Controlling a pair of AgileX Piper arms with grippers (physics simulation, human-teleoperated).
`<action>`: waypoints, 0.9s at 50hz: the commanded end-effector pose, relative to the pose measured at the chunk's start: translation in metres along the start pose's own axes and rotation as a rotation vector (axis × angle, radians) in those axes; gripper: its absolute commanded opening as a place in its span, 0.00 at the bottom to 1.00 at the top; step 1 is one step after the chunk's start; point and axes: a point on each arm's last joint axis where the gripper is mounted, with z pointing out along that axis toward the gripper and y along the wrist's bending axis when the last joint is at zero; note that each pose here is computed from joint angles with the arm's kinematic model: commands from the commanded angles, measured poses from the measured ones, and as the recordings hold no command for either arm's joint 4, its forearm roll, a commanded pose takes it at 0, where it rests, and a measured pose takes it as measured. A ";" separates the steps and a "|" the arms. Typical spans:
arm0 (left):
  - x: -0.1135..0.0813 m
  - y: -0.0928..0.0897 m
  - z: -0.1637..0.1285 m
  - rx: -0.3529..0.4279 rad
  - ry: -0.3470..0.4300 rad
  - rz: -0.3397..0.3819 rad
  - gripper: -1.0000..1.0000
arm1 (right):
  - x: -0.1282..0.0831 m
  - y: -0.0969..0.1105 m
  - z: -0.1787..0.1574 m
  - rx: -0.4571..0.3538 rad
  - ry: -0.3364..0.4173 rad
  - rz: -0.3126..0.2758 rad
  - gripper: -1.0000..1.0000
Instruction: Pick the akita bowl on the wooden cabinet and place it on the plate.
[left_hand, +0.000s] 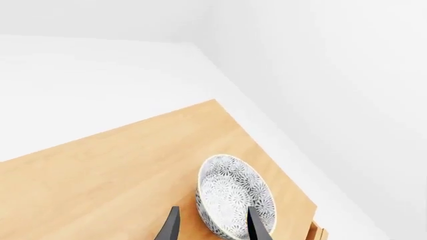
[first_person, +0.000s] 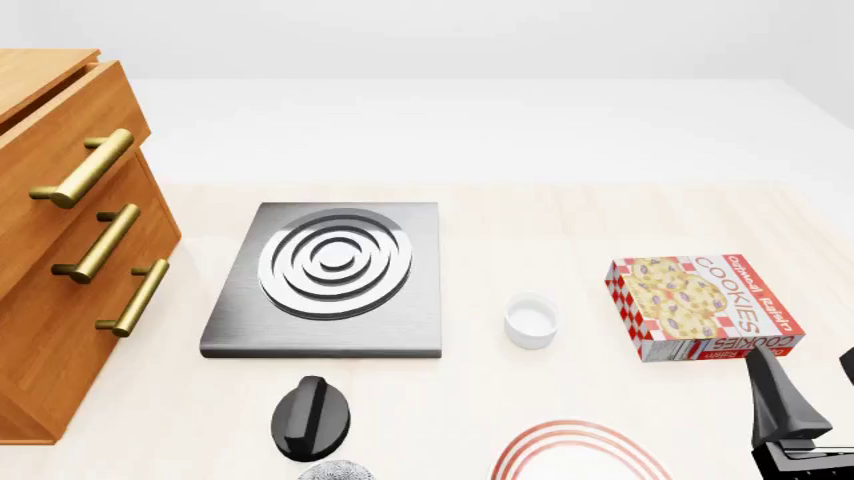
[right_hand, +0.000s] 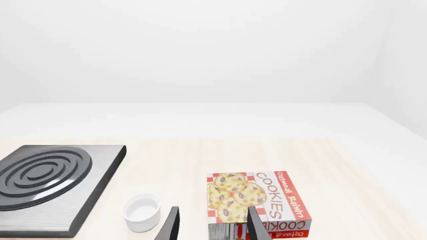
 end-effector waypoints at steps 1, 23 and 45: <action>0.010 0.006 0.012 -0.013 0.022 -0.011 1.00 | 0.000 0.000 0.000 0.000 0.000 0.000 1.00; -0.005 0.011 -0.003 0.014 -0.102 -0.009 0.00 | 0.000 0.000 0.000 0.000 0.000 0.000 1.00; -0.014 -0.023 -0.062 0.163 -0.133 -0.206 0.00 | 0.000 0.000 0.000 0.000 0.000 0.000 1.00</action>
